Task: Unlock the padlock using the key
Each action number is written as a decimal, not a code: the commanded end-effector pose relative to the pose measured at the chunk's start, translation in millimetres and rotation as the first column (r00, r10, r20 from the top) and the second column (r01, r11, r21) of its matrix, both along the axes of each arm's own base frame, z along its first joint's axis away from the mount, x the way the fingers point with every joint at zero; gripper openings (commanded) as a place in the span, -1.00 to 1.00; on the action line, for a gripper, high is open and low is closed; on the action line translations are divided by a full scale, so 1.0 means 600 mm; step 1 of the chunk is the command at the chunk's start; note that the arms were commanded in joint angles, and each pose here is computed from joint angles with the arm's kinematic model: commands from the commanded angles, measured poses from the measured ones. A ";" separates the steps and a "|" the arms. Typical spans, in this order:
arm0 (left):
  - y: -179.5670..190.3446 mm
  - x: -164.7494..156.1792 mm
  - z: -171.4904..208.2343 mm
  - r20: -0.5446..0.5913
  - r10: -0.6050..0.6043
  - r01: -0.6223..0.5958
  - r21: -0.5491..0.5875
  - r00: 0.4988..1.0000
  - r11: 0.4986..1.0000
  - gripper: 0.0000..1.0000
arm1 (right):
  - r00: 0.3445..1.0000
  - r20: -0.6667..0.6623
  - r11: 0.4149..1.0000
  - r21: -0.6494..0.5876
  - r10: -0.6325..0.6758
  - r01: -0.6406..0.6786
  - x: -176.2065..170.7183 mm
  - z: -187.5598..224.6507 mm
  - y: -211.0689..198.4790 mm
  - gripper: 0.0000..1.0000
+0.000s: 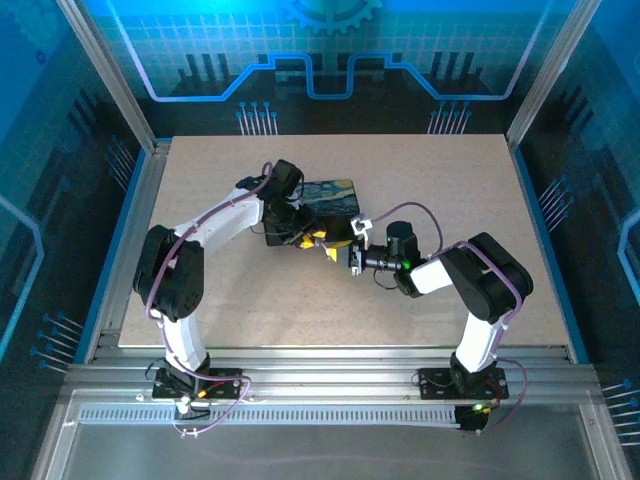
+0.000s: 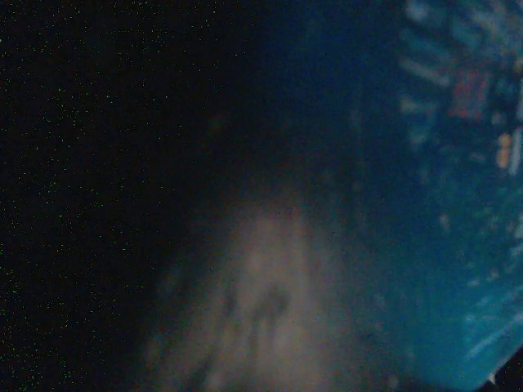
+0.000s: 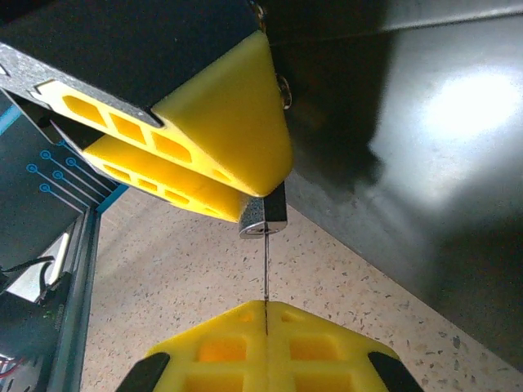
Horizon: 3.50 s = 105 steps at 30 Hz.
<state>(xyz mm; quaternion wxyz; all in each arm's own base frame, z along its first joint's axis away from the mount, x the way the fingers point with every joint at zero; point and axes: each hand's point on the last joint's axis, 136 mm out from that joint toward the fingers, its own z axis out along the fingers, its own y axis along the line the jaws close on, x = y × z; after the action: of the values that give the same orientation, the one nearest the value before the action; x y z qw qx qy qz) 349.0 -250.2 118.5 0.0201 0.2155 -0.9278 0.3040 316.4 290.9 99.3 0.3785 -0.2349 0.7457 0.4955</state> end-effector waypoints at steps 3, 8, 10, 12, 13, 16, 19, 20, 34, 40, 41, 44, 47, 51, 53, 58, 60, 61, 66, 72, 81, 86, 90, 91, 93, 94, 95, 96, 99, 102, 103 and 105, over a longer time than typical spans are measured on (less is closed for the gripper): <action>-0.006 -0.009 0.042 -0.019 0.012 -0.013 -0.082 1.000 0.997 -1.00 | 0.993 0.107 0.998 0.035 0.040 -0.044 0.005 0.044 0.013 -1.00; -0.007 -0.011 0.046 -0.017 0.007 -0.008 -0.093 1.000 0.996 -1.00 | 0.994 0.108 0.998 0.042 0.032 -0.037 0.014 0.047 0.017 -1.00; -0.008 -0.013 0.045 -0.021 0.004 -0.006 -0.096 1.000 0.995 -1.00 | 0.993 0.112 0.998 0.047 0.025 -0.031 0.018 0.050 0.017 -1.00; -0.009 -0.013 0.046 -0.021 0.002 -0.004 -0.100 1.000 0.995 -1.00 | 0.993 0.112 0.998 0.048 0.024 -0.030 0.021 0.050 0.019 -1.00; -0.009 -0.014 0.046 -0.023 0.001 -0.004 -0.103 1.000 0.995 -1.00 | 0.993 0.114 0.998 0.049 0.026 -0.031 0.022 0.051 0.020 -1.00; -0.013 -0.015 0.048 -0.026 -0.005 0.002 -0.120 1.000 0.993 -1.00 | 0.993 0.115 0.998 0.051 0.027 -0.033 0.027 0.052 0.022 -1.00; -0.019 -0.014 0.053 -0.027 -0.009 0.005 -0.144 1.000 0.990 -1.00 | 0.993 0.113 0.998 0.056 0.029 -0.036 0.032 0.053 0.026 -1.00; -0.019 -0.015 0.054 -0.028 -0.008 0.004 -0.148 1.000 0.989 -1.00 | 0.993 0.111 0.998 0.058 0.028 -0.035 0.035 0.053 0.027 -1.00; 0.004 -0.018 0.062 -0.030 -0.023 0.019 -0.145 0.999 0.989 -1.00 | 0.993 0.119 0.998 0.053 0.024 -0.031 0.038 0.052 0.026 -1.00; 0.006 -0.023 0.067 -0.031 -0.062 0.057 -0.147 0.998 0.988 -1.00 | 0.991 0.130 0.998 0.048 0.035 -0.041 0.043 0.052 0.027 -1.00; 0.007 -0.025 0.067 -0.030 -0.068 0.063 -0.140 0.997 0.988 -1.00 | 0.991 0.130 0.998 0.050 0.037 -0.044 0.045 0.053 0.028 -1.00; 0.012 -0.028 0.061 -0.034 -0.076 0.072 -0.119 0.996 0.990 -1.00 | 0.989 0.140 0.997 0.057 0.040 -0.048 0.048 0.060 0.028 -1.00; 0.013 -0.027 0.056 -0.035 -0.070 0.066 -0.115 0.997 0.991 -1.00 | 0.989 0.140 0.997 0.062 0.040 -0.049 0.049 0.062 0.028 -1.00; 0.006 -0.025 0.054 -0.037 -0.070 0.065 -0.131 0.997 0.989 -1.00 | 0.989 0.138 0.996 0.068 0.045 -0.055 0.051 0.063 0.034 -1.00; 0.003 -0.026 0.056 -0.035 -0.080 0.074 -0.135 0.996 0.988 -1.00 | 0.990 0.137 0.997 0.067 0.040 -0.050 0.054 0.062 0.036 -1.00; -0.002 -0.033 0.055 -0.047 -0.074 0.067 -0.145 0.996 0.987 -1.00 | 0.989 0.148 0.995 0.103 -0.002 -0.014 0.069 0.080 0.036 -1.00; -0.004 -0.032 0.052 -0.054 -0.055 0.046 -0.156 0.997 0.987 -1.00 | 0.989 0.150 0.991 0.137 -0.012 -0.008 0.073 0.095 0.040 -1.00; -0.004 -0.030 0.051 -0.056 -0.047 0.037 -0.160 0.997 0.986 -1.00 | 0.988 0.152 0.988 0.152 -0.016 -0.007 0.074 0.102 0.041 -1.00; -0.006 -0.026 0.047 -0.059 -0.021 0.010 -0.171 0.998 0.985 -1.00 | 0.987 0.157 0.974 0.224 -0.016 -0.020 0.070 0.135 0.063 -1.00; 0.005 -0.015 0.056 -0.042 0.028 -0.035 -0.171 0.999 0.985 -1.00 | 0.991 0.134 0.974 0.227 -0.008 -0.023 0.068 0.131 0.078 -0.96; 0.053 0.008 0.045 -0.058 0.192 -0.198 -0.143 0.980 0.970 -1.00 | 0.993 0.105 0.994 0.100 -0.058 0.048 0.048 0.109 0.014 -0.44; 0.053 0.007 0.046 -0.075 0.182 -0.191 -0.138 0.980 0.972 -1.00 | 0.989 0.145 0.997 -0.059 -0.034 0.043 0.030 0.091 -0.012 -0.33; 0.053 0.004 0.048 -0.098 0.169 -0.181 -0.129 0.981 0.975 -1.00 | 0.962 0.271 0.939 -0.325 -0.023 0.114 0.031 0.063 -0.036 -0.34; 0.051 0.004 0.049 -0.105 0.165 -0.178 -0.134 0.981 0.975 -1.00 | 0.951 0.309 0.917 -0.373 -0.017 0.138 0.033 0.059 -0.041 -0.33; 0.053 0.000 0.049 -0.119 0.162 -0.176 -0.119 0.980 0.977 -1.00 | 0.892 0.450 0.870 -0.455 0.041 0.189 0.033 0.057 -0.043 -0.35; 0.055 -0.001 0.047 -0.123 0.159 -0.173 -0.110 0.980 0.979 -1.00 | 0.855 0.515 0.851 -0.477 0.070 0.218 0.030 0.058 -0.041 -0.36; 0.056 -0.003 0.045 -0.128 0.154 -0.167 -0.098 0.980 0.981 -1.00 | 0.802 0.588 0.840 -0.485 0.106 0.245 0.026 0.066 -0.036 -0.37; 0.056 -0.004 0.044 -0.129 0.147 -0.159 -0.089 0.981 0.983 -1.00 | 0.746 0.651 0.832 -0.487 0.142 0.267 0.020 0.071 -0.031 -0.38; 0.055 -0.011 0.045 -0.137 0.128 -0.140 -0.079 0.982 0.987 -1.00 | 0.611 0.765 0.808 -0.484 0.204 0.337 0.013 0.088 -0.016 -0.39; 0.053 -0.014 0.044 -0.151 0.129 -0.142 -0.081 0.980 0.986 -1.00 | 0.511 0.815 0.803 -0.486 0.273 0.345 -0.005 0.094 0.007 -0.38; 0.054 -0.014 0.045 -0.151 0.130 -0.143 -0.080 0.980 0.987 -1.00 | 0.479 0.829 0.800 -0.483 0.288 0.356 -0.009 0.092 0.013 -0.38; 0.054 -0.014 0.047 -0.148 0.128 -0.140 -0.079 0.981 0.987 -1.00 | 0.437 0.840 0.781 -0.496 0.321 0.381 -0.011 0.086 0.022 -0.36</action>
<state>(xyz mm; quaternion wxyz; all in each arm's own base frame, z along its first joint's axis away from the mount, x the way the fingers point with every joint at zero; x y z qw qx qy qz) 347.5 -213.4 137.5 0.0497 0.2981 -0.8970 0.3226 303.1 299.9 137.3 0.5795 -0.5313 0.6112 0.0916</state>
